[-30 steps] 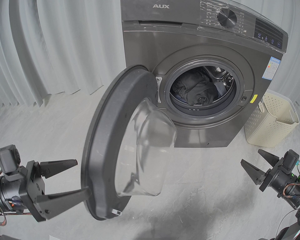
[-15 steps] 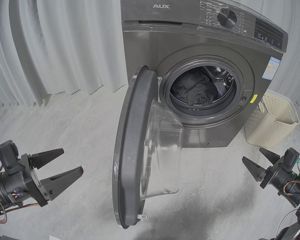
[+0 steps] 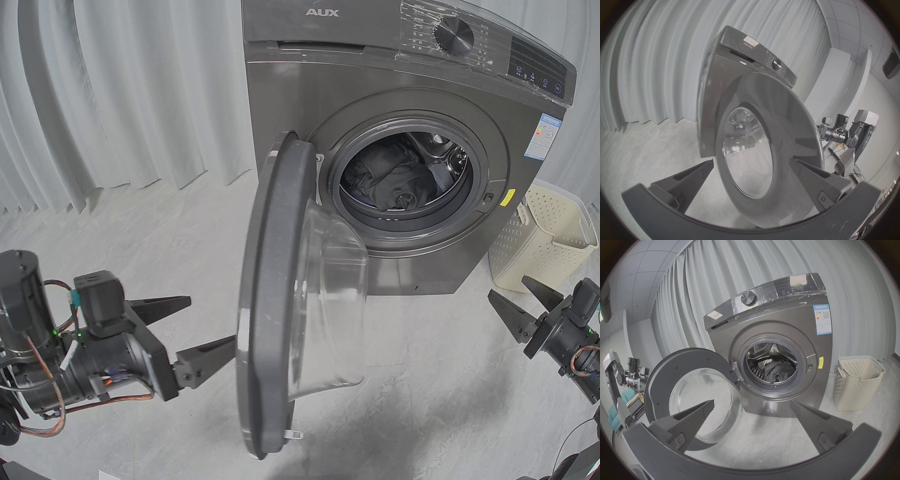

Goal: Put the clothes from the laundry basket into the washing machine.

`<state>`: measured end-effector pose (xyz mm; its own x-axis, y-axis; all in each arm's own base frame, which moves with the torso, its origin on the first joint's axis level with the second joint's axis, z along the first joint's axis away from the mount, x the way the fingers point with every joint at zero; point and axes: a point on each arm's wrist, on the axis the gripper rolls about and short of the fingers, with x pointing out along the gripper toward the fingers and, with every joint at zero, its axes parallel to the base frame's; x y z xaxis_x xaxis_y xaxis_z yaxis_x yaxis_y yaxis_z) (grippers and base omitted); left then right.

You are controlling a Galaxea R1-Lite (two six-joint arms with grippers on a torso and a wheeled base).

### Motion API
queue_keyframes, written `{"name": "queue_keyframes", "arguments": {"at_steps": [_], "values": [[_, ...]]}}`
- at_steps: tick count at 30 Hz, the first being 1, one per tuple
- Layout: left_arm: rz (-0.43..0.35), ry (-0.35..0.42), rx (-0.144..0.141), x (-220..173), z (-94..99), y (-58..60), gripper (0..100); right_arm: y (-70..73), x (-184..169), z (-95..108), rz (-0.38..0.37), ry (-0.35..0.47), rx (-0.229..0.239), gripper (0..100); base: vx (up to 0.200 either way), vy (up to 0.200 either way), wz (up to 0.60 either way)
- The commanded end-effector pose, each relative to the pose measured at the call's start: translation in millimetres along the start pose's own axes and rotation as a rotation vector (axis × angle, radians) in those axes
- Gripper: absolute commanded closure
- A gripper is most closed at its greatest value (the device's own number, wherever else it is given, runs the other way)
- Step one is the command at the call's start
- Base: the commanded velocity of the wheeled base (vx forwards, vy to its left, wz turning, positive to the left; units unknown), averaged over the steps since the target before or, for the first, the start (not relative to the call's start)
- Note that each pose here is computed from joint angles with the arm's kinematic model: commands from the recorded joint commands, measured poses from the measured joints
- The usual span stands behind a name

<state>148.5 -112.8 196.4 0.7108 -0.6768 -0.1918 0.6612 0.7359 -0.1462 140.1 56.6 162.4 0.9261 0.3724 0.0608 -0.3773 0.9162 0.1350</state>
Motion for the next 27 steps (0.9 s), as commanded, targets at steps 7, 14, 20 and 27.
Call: {"name": "queue_keyframes", "arguments": {"at_steps": [7, 14, 20, 27], "values": [[-0.064, -0.081, -0.003, 106.8, 2.4, -26.2, 0, -10.6, 9.5, 20.9, -0.070, -0.091, -0.006, 0, 0.000, 0.000, 0.00], [-0.061, -0.130, -0.008, 146.5, 8.6, -27.0, 0, -36.4, 1.0, 16.3, -0.228, -0.076, -0.025, 0, 0.000, 0.000, 0.00], [-0.065, -0.157, -0.023, 173.0, 18.6, -28.3, 0, -55.5, -13.8, 5.4, -0.336, -0.033, -0.026, 0, 0.000, 0.000, 0.00], [-0.010, -0.253, -0.113, 215.5, 48.9, -26.8, 0, -59.7, -24.1, -2.8, -0.365, -0.003, -0.020, 0, 0.000, 0.000, 0.00]]}}
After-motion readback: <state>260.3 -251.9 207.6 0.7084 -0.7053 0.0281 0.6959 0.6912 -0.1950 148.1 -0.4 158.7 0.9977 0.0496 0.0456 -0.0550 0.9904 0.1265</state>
